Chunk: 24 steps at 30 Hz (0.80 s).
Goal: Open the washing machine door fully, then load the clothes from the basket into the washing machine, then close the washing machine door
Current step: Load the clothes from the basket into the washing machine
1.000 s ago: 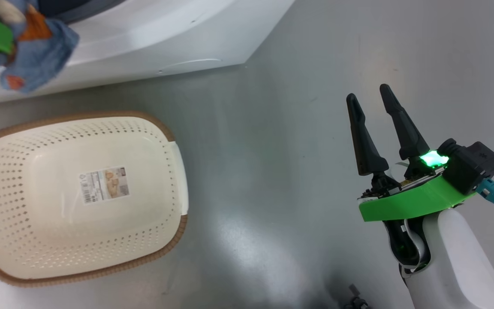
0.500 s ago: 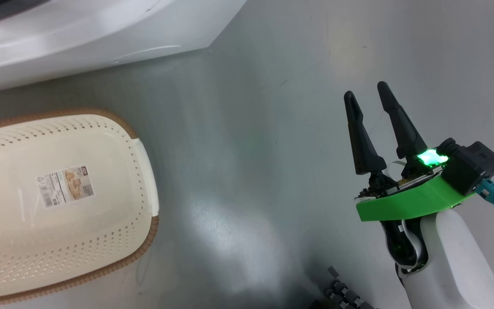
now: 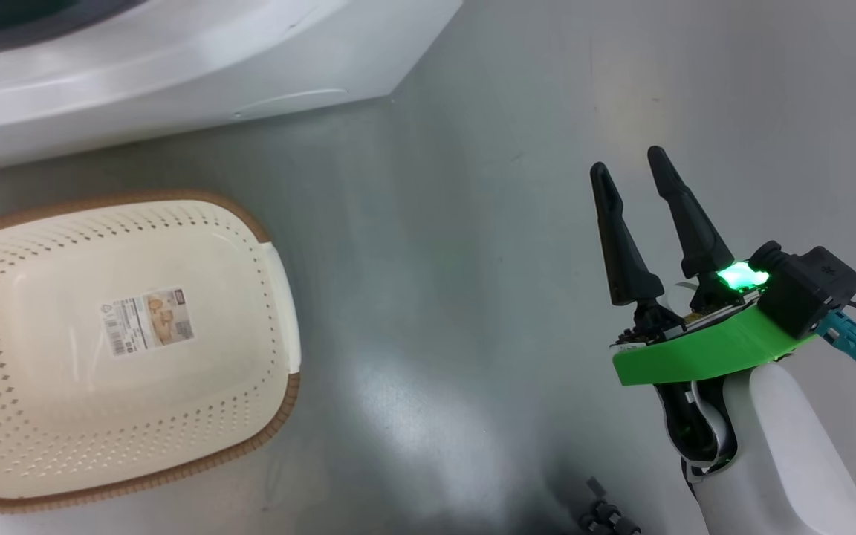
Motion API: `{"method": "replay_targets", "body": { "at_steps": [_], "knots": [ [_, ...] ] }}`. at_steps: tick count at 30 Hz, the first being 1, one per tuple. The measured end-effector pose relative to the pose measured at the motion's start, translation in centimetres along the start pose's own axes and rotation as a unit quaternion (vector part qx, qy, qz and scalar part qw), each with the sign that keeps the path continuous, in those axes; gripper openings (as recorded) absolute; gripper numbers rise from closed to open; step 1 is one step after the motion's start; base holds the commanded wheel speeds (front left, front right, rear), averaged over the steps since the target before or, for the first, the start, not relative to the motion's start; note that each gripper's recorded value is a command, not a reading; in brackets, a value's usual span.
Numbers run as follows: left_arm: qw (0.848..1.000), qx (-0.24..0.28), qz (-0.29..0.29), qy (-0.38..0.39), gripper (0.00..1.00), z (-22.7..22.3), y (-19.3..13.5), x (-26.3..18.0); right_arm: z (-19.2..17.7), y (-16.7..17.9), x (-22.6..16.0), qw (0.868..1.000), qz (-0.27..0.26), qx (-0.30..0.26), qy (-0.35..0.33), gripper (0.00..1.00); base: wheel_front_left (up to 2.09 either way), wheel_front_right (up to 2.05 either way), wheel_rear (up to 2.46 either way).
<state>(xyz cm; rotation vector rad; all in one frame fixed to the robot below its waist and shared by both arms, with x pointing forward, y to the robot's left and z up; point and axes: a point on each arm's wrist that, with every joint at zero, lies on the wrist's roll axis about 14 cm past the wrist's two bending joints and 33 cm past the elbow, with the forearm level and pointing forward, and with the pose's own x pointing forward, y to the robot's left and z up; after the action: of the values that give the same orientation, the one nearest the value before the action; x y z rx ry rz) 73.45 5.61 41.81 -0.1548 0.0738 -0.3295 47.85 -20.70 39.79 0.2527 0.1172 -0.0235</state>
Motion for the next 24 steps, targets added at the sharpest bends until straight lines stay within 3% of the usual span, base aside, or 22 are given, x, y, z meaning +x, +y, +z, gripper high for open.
{"method": "replay_targets", "body": {
  "at_steps": [6, 24],
  "knots": [
    [1.0, 0.0, -0.005, 0.021, 1.0, -1.0, -0.4, -1.9, 0.8, 0.8, 0.1, 1.0, 0.01, 0.005, -0.01, 1.0, 0.0, 0.0, 0.0],
    [1.0, -0.006, -0.019, -0.021, 1.0, 1.4, -1.4, -8.9, 4.3, 1.9, -1.3, 0.999, 0.022, 0.01, -0.046, 1.0, 0.0, 0.0, 0.0]
  ]
}}
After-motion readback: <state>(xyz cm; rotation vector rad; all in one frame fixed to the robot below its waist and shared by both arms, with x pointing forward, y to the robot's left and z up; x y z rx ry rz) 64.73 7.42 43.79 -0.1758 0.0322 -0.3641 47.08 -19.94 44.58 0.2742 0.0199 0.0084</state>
